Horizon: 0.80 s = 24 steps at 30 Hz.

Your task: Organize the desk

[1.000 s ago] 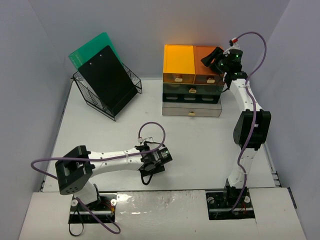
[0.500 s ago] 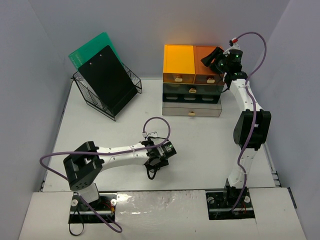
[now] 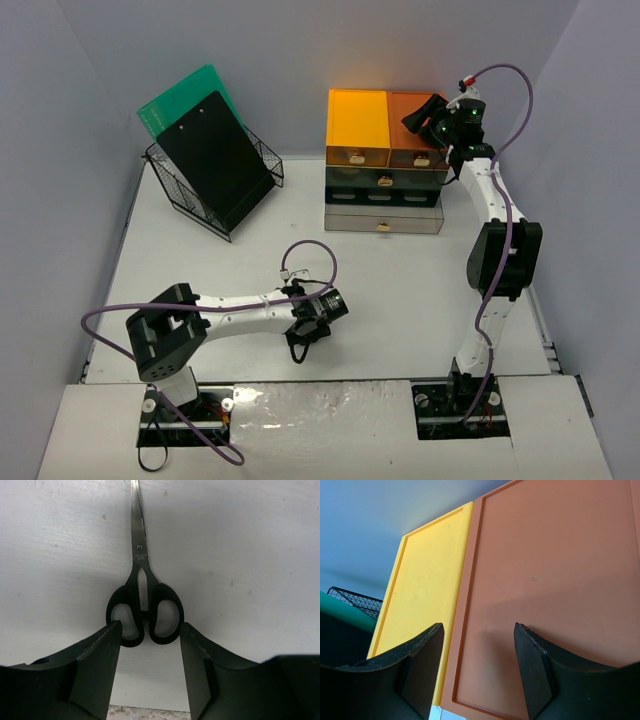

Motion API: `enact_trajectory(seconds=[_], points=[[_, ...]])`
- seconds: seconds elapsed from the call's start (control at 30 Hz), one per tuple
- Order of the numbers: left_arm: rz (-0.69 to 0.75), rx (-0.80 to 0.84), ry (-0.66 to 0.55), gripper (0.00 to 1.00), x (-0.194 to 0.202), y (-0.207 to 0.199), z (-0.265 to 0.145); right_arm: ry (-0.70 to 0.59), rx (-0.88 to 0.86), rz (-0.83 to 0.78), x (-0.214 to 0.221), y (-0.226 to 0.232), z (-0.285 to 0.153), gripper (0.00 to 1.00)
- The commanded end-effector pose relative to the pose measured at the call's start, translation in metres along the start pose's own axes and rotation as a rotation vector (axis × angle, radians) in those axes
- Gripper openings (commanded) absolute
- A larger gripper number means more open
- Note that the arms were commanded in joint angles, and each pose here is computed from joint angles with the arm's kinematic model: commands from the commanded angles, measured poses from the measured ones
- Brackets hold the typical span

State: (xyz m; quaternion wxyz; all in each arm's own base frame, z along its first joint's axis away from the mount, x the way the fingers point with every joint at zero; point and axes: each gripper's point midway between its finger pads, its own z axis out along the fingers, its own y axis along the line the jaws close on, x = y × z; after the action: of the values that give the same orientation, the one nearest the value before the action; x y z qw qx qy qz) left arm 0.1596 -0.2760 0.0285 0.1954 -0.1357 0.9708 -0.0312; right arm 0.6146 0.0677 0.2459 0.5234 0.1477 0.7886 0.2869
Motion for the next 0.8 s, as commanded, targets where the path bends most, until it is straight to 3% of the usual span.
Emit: enact_trajectory(seconds=[0.0, 0.77], points=[[-0.048, 0.051, -0.048, 0.46, -0.0160, -0.0091, -0.0136, 0.440, 0.327, 0.196, 0.1476, -0.1019, -0.0195, 0.56], [-0.072, 0.080, -0.073, 0.38, -0.0212, -0.0015, -0.0122, 0.430, 0.323, 0.195, 0.1427, -0.1009, -0.0193, 0.56]])
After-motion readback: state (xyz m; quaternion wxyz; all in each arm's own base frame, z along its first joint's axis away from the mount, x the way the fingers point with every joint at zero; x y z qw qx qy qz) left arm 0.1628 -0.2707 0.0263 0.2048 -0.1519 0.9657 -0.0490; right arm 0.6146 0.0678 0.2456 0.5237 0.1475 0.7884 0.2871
